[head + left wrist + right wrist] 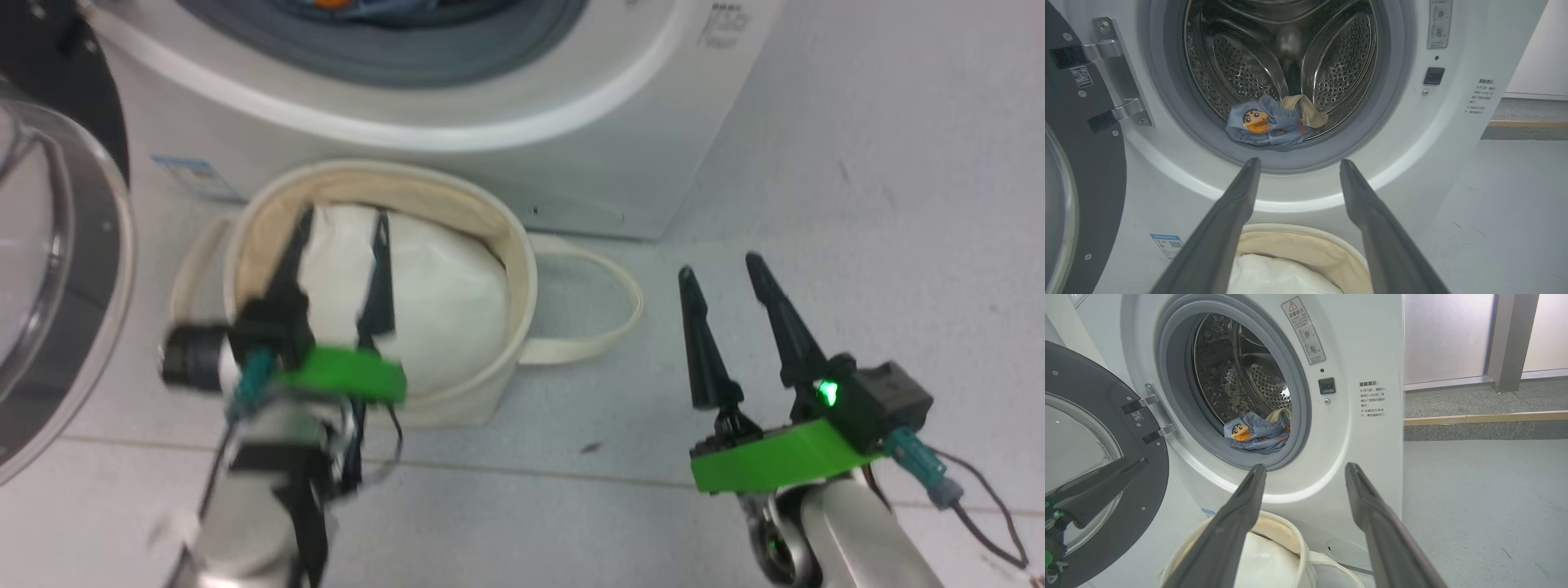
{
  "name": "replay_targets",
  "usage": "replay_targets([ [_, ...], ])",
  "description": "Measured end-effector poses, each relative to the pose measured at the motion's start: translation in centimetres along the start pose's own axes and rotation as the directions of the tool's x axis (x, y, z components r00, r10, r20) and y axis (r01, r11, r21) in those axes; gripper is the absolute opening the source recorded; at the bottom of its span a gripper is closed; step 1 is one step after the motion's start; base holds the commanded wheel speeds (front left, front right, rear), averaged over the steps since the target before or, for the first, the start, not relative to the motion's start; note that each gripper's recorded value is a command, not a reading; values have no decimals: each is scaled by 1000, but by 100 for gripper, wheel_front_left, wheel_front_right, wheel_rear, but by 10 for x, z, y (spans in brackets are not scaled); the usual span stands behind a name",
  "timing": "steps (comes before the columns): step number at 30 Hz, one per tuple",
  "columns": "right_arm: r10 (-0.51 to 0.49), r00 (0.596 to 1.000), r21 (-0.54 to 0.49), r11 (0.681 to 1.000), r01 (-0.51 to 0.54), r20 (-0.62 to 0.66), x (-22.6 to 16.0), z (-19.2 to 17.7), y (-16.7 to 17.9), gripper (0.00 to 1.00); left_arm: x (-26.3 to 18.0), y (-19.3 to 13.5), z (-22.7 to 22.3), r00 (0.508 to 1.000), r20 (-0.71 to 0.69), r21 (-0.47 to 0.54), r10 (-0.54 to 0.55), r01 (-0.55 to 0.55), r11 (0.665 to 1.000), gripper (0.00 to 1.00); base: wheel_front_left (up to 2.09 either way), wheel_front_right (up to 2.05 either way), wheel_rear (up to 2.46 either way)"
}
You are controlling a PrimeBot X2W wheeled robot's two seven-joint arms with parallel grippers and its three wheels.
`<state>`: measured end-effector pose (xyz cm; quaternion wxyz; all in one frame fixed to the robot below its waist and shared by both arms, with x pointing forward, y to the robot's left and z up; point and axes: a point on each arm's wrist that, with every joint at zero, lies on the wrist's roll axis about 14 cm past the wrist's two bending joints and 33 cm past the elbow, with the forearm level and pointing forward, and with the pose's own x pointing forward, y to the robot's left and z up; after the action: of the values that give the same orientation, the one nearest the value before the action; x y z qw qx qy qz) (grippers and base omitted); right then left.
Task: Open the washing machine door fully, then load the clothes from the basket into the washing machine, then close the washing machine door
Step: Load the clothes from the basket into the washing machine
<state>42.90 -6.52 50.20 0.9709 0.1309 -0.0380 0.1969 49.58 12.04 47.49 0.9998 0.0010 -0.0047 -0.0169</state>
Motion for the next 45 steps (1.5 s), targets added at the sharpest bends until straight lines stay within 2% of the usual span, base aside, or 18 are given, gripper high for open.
replay_targets([
  [2,0,1000,-1,1000,0,-6,9,-6,-5,100,27,1,-2,1000,2,7,-9,9,1000,100,0,0,0],
  [10,-29,997,20,999,30,-77,32,-51,-34,100,131,-8,-13,996,13,164,-84,81,983,100,0,0,0],
  [16,-65,990,22,997,68,-127,38,-82,-57,100,185,1,-47,997,-41,266,-67,76,961,100,0,0,0],
  [20,-100,981,18,994,105,-166,33,-100,-72,100,207,10,-78,994,-97,402,-47,82,912,100,0,0,0],
  [22,-116,975,16,993,121,-187,29,-108,-78,100,219,16,-82,996,-86,490,-24,63,870,100,0,0,0],
  [24,-130,971,13,991,135,-202,26,-114,-84,100,231,19,-82,998,-70,533,-9,45,845,100,0,0,0],
  [30,-158,962,-2,987,161,-222,21,-121,-95,100,248,5,-92,995,-93,593,-30,80,801,100,0,0,0],
  [39,-172,960,-14,985,174,-220,18,-119,-100,100,256,3,-96,990,-138,729,-20,116,675,100,0,0,0],
  [42,-172,961,-14,985,173,-218,19,-118,-100,100,256,3,-98,989,-147,737,-14,119,666,100,0,0,0],
  [43,-172,961,-13,985,173,-217,19,-118,-100,100,256,3,-98,989,-150,733,-11,118,669,96,0,0,0],
  [44,-172,961,-12,985,174,-216,19,-118,-100,100,257,3,-99,988,-156,729,-15,126,673,0,0,0,0],
  [45,-173,961,-10,984,175,-217,18,-118,-101,100,258,2,-99,987,-161,725,-19,131,676,0,0,0,0],
])
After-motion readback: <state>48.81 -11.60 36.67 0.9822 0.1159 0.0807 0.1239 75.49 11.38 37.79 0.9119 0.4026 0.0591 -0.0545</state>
